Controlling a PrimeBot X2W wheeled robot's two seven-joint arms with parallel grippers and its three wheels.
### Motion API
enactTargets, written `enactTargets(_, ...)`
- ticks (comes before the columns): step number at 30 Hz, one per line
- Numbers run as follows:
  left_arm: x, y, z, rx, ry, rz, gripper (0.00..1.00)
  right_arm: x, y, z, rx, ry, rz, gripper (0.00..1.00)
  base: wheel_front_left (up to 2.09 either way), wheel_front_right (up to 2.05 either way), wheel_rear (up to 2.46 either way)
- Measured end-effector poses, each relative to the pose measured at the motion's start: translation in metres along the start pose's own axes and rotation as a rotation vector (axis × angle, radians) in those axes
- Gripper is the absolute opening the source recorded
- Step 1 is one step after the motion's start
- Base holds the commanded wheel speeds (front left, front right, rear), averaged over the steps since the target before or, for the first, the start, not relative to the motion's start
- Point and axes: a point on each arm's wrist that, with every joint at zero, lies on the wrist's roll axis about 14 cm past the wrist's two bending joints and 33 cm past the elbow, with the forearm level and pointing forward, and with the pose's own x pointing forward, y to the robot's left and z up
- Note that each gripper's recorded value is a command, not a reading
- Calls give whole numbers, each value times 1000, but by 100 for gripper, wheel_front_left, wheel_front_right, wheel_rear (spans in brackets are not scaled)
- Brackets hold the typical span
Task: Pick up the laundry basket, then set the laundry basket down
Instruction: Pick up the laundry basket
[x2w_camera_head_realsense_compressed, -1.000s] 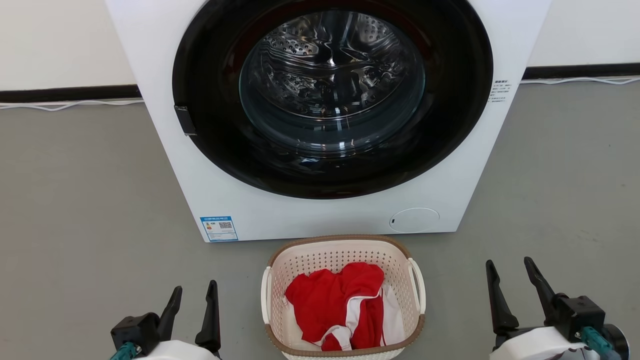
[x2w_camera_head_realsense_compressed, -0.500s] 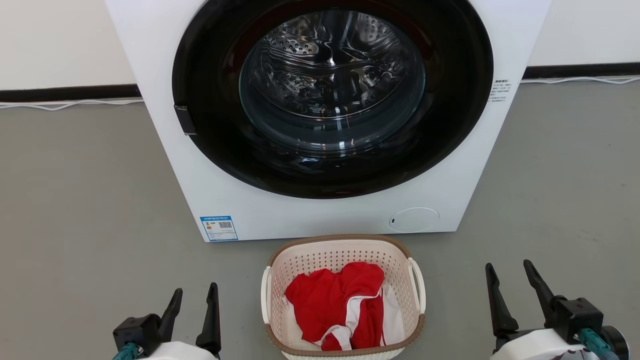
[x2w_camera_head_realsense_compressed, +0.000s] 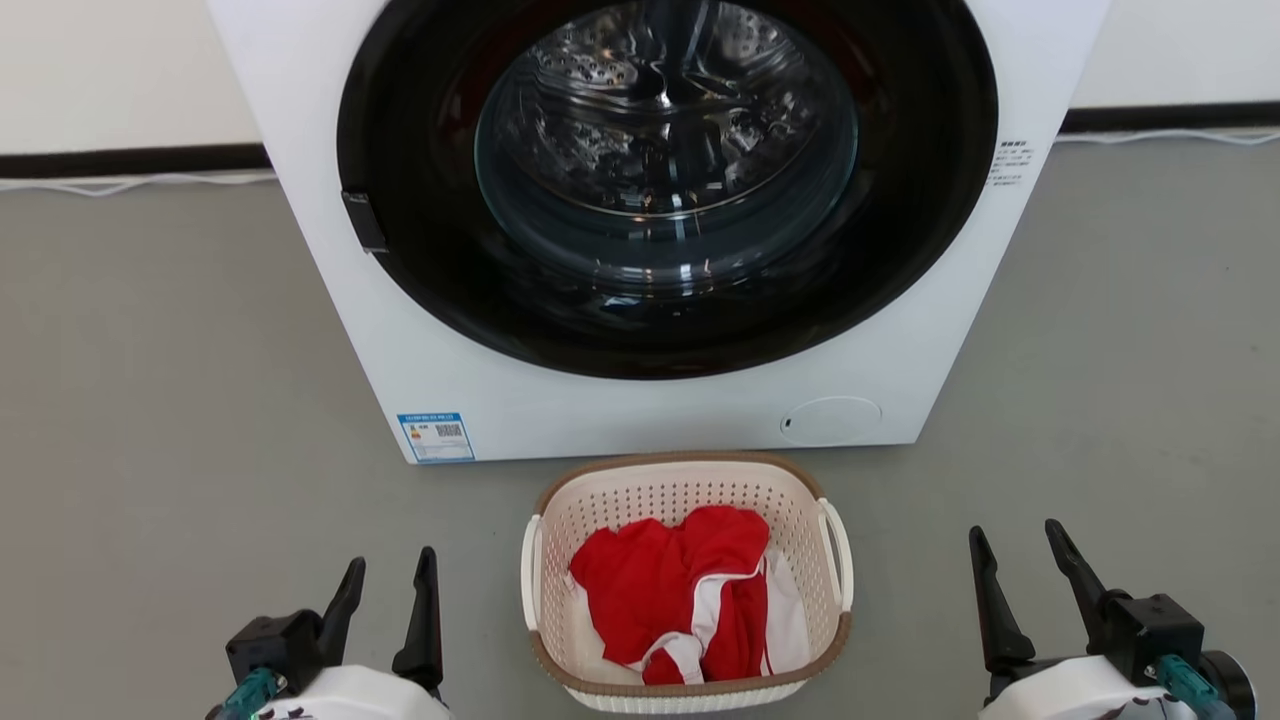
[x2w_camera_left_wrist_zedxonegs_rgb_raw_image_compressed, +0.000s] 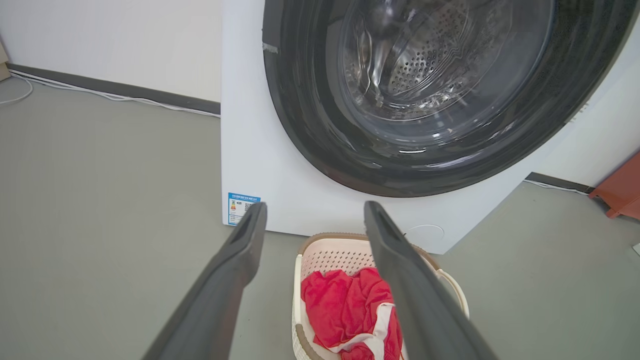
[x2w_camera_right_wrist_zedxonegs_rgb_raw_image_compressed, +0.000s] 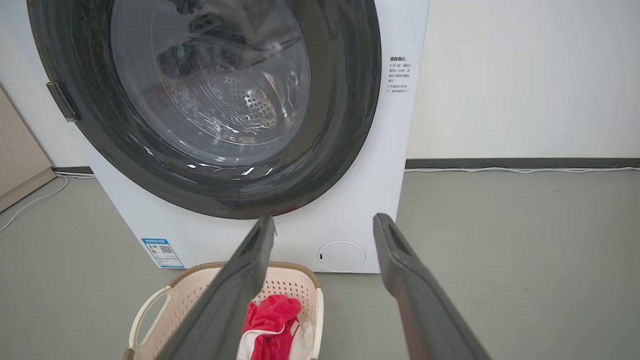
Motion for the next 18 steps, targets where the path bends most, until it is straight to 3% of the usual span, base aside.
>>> enactTargets(7, 15, -1, -6, 5, 19, -3, 100, 11, 3, -17, 2, 54, 9, 100, 0, 0, 0)
enactTargets(18, 64, -10, -22, 32, 67, -37, 100, 66, 16, -34, -16, 107, 51, 100, 0, 0, 0)
